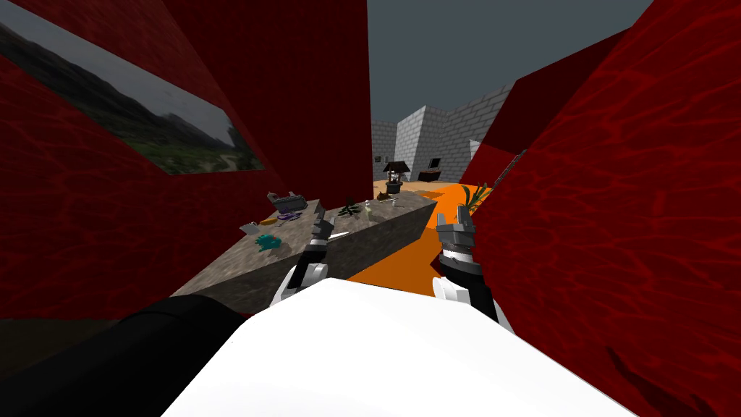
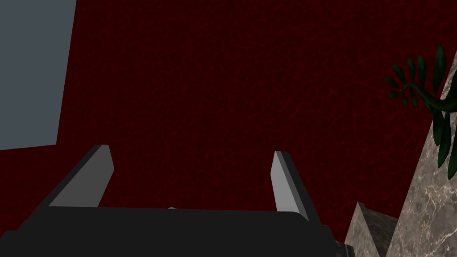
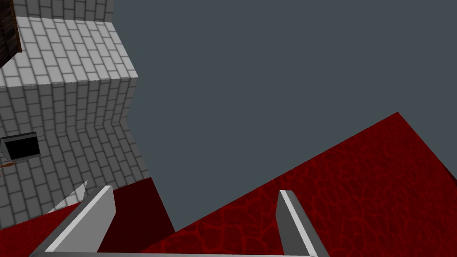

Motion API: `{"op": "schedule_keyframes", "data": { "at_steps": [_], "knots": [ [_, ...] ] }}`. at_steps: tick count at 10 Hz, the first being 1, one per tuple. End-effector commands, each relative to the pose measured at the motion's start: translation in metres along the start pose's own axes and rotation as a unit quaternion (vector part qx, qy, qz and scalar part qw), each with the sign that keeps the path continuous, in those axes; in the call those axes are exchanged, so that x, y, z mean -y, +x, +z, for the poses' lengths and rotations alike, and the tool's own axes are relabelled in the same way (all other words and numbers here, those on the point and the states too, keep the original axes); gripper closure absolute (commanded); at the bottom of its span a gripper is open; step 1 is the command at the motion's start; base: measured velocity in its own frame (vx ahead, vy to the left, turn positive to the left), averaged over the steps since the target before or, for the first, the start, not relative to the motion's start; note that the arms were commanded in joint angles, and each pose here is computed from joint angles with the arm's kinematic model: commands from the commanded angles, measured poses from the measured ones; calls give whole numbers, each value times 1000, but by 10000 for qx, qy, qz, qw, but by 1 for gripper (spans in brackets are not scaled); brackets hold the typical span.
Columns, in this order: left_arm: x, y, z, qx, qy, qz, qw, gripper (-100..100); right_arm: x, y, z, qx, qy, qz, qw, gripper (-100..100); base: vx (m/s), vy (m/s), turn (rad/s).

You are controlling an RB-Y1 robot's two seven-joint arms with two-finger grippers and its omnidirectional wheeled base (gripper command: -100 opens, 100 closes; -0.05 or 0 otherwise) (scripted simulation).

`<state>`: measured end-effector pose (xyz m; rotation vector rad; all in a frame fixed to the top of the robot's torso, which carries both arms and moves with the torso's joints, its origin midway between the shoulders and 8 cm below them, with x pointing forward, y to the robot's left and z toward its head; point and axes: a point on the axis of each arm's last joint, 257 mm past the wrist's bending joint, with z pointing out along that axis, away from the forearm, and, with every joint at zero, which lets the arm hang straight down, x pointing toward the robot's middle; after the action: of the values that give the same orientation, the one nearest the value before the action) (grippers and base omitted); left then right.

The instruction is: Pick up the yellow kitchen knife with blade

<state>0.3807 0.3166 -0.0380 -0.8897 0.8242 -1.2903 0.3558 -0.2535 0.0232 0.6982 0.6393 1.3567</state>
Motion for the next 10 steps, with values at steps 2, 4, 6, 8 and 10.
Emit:
{"op": "schedule_keyframes", "data": {
  "at_steps": [2,4,6,8,10],
  "knots": [
    [-17,-7,-2,66,-314,29,9995,-100,0,0,0,0,0,0,10000,0,43,6,26],
    [-34,-15,-5,155,-651,54,9977,-100,0,0,0,0,0,0,10000,0,42,-3,31],
    [-45,-19,-7,206,-887,62,9958,-100,0,0,0,0,0,0,10000,0,35,-2,18],
    [-55,-23,-10,250,-1069,70,9939,-100,0,0,0,0,0,0,10000,0,43,-6,27],
    [-70,-30,-15,331,-1392,81,9897,-100,0,0,0,0,0,0,10000,0,43,6,25]
  ]
}}
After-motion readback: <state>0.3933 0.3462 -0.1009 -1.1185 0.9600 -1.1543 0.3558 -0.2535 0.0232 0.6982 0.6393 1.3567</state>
